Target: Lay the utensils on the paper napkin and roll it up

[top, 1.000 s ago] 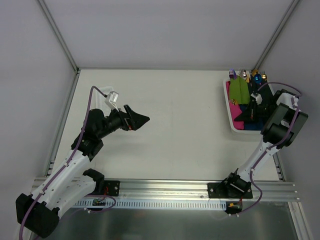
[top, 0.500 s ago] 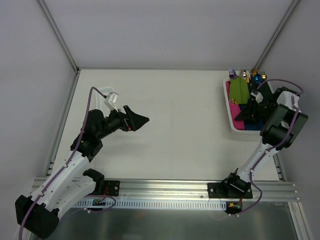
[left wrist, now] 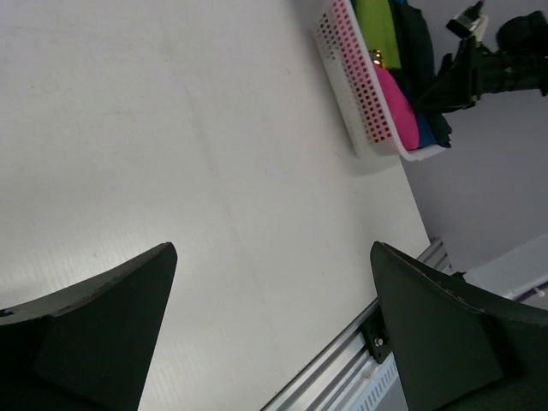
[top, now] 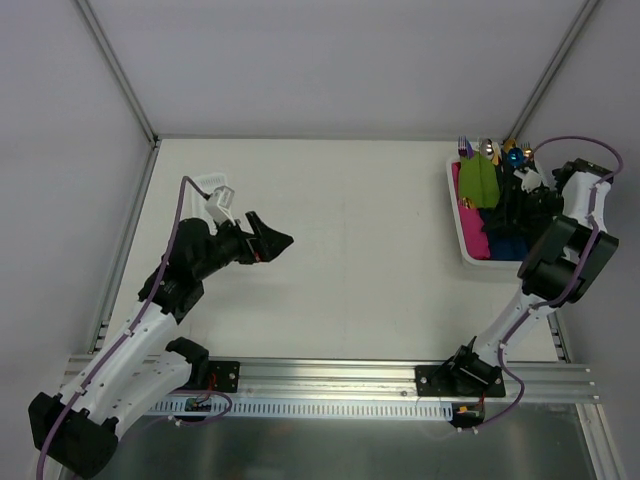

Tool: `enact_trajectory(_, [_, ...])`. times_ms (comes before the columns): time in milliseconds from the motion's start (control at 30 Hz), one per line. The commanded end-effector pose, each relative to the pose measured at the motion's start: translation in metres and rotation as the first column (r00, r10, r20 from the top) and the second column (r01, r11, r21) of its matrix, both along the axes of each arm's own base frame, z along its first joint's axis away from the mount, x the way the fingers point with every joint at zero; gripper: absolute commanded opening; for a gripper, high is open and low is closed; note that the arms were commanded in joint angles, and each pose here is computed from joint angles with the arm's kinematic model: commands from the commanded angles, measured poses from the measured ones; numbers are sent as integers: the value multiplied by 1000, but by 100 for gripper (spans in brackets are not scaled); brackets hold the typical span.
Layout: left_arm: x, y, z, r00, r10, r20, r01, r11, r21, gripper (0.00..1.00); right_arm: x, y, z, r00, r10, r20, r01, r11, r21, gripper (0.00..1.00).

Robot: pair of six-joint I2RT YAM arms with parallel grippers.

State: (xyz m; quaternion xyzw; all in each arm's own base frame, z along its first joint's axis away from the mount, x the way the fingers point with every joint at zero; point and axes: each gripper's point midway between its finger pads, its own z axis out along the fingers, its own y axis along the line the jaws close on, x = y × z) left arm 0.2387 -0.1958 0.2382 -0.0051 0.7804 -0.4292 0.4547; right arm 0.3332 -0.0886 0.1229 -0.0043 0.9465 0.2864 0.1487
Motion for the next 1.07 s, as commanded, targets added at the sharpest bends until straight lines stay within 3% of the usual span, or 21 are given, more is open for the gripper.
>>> enact_trajectory(0, [10, 14, -1, 997, 71, -14, -69, 993, 100, 99, 13, -6, 47, 989, 18, 145, -2, 993, -115, 64])
enact_trajectory(167, [22, 34, -27, 976, 173, -129, -130, 948, 291, 99, 13, 30, 103, 949, 116, 292, -74, 986, -150, 81])
enact_trajectory(300, [26, 42, -28, 971, 195, -137, -134, 923, 360, 99, 4, 83, 131, 908, 204, 366, -157, 975, -155, 99])
enact_trajectory(500, [25, 46, -44, 960, 201, -193, -106, 905, 412, 99, -10, 184, 154, 801, 303, 515, -258, 953, -160, 99])
enact_trajectory(633, [23, 48, -59, 953, 204, -226, -87, 894, 440, 99, -33, 250, 116, 743, 409, 530, -367, 911, -189, 99])
enact_trajectory(733, [21, 51, -72, 946, 215, -243, -82, 883, 463, 99, -43, 278, 98, 698, 461, 547, -416, 884, -214, 99])
enact_trajectory(867, [17, 56, -84, 939, 230, -256, -82, 872, 483, 99, -62, 290, 51, 687, 526, 502, -452, 850, -272, 99])
enact_trajectory(1033, [11, 58, -98, 931, 234, -280, -69, 867, 493, 99, -68, 290, 35, 676, 543, 499, -444, 840, -312, 99])
